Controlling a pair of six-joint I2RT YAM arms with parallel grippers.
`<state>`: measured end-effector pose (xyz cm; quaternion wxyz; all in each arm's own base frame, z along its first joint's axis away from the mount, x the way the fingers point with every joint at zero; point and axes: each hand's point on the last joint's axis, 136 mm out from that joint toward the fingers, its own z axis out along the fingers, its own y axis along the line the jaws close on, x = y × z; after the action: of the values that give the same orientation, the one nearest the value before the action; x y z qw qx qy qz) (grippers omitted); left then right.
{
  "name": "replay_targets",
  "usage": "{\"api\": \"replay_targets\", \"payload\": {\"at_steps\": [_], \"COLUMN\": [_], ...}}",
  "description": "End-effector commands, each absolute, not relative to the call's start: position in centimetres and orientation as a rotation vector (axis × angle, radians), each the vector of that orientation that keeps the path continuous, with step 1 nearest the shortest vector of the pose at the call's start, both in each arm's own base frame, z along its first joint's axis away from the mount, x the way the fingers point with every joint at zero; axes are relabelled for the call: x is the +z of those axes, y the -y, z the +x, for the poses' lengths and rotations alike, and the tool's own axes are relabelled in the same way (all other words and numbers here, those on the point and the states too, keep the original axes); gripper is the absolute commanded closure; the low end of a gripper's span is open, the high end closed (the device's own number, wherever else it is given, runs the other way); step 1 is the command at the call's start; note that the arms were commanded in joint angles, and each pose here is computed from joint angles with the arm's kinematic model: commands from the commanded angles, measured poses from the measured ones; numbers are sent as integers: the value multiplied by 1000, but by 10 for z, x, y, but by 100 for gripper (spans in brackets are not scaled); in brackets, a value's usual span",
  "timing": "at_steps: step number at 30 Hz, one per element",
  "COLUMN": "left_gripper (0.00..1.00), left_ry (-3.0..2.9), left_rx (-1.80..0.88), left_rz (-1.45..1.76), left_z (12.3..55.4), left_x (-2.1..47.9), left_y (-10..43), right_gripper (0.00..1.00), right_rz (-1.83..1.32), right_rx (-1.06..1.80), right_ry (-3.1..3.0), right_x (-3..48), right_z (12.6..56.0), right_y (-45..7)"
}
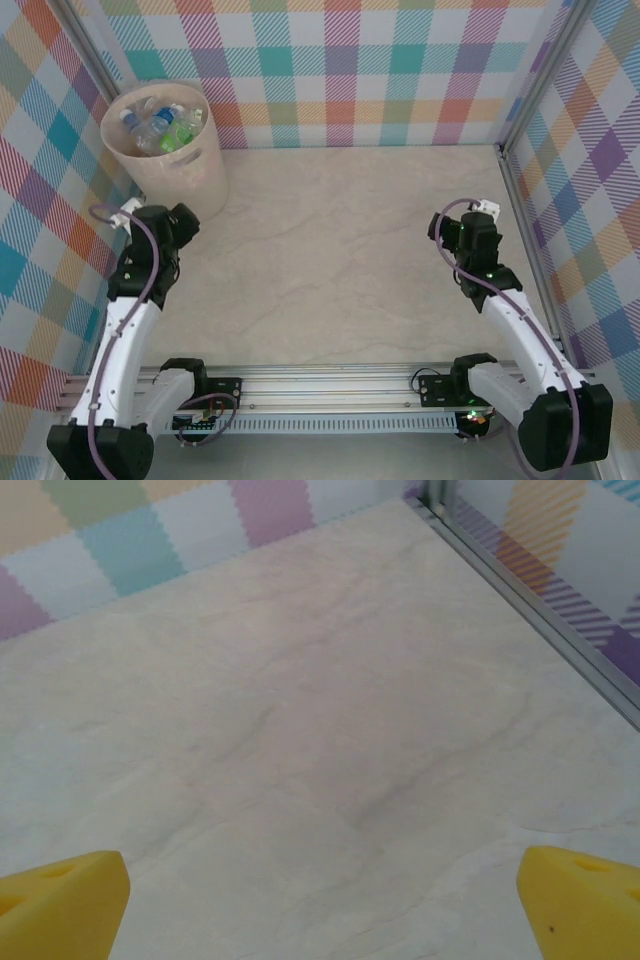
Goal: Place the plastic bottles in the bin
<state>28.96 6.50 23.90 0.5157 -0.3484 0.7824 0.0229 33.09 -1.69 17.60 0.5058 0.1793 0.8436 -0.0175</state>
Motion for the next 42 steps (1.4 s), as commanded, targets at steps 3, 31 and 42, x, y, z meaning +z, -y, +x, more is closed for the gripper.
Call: {"api": "replay_targets", "payload": {"at_steps": [3,31,42], "left_gripper": [0,0,0], "left_ry": [-1867,-1967,-1949], "left_rx": [166,8,73], "left_rz": [-778,-237,-205], "left_z": [313,391,395], "left_x": [222,111,83], "left_y": [-74,-15,-8], "right_gripper": [0,0,0], "right_rz": [371,-60,-61], "right_rx": [-12,197,197], "right_ry": [-1985,-1946,-1946], "right_x": [154,92,93], "right_z": [351,397,397], "right_y": [29,-25,-25]}}
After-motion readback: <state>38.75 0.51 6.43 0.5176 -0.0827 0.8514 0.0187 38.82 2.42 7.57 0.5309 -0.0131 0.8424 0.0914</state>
